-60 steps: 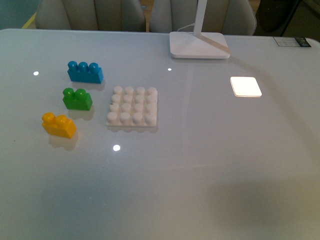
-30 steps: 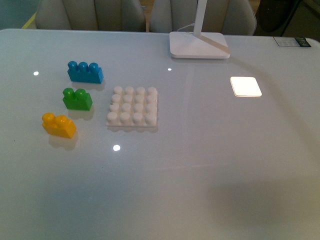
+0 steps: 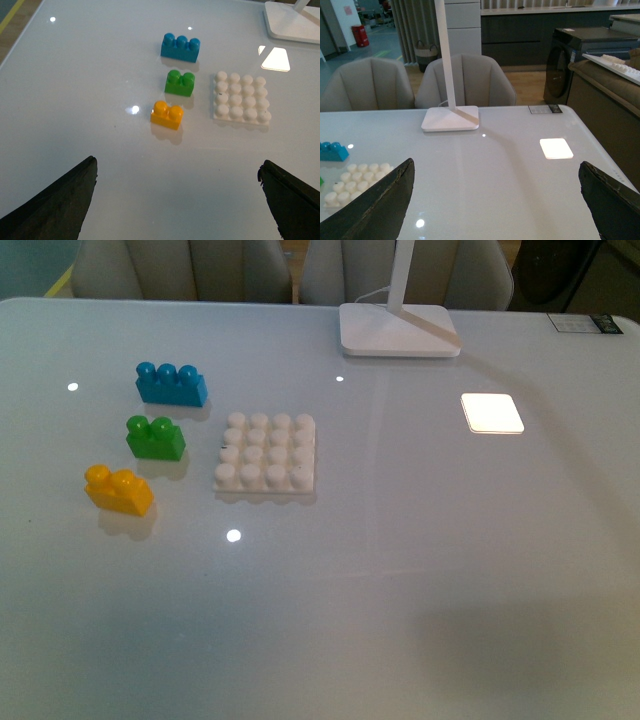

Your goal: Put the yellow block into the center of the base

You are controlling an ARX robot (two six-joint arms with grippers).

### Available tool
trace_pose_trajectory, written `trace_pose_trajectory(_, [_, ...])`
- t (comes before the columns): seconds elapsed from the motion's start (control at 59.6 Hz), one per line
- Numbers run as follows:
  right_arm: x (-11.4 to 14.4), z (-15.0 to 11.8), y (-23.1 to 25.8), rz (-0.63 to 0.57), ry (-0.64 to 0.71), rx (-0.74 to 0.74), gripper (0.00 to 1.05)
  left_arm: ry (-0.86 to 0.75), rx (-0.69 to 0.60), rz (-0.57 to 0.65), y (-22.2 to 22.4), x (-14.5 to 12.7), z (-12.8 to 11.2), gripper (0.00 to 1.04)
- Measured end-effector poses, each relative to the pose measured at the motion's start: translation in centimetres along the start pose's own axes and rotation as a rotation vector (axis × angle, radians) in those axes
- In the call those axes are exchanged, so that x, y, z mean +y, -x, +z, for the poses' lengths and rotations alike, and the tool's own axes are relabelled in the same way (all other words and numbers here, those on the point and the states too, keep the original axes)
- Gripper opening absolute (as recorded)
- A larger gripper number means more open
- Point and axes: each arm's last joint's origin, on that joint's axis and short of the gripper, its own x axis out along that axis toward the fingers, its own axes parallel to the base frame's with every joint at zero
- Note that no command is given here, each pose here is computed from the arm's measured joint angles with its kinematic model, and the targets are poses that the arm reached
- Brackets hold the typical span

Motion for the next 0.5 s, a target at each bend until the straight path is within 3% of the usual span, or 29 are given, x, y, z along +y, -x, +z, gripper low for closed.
trace_pose_trajectory(0.252, [0.0, 0.0, 0.0, 0.0, 0.0, 0.0, 0.96, -0.124, -0.021, -0.025, -5.5, -0.8, 0.9, 0.97])
trace_pose_trajectory(0.503, [0.0, 0.0, 0.0, 0.0, 0.0, 0.0, 0.96, -0.253, 0.008, -0.049, -11.6, -1.4, 0.0, 0.97])
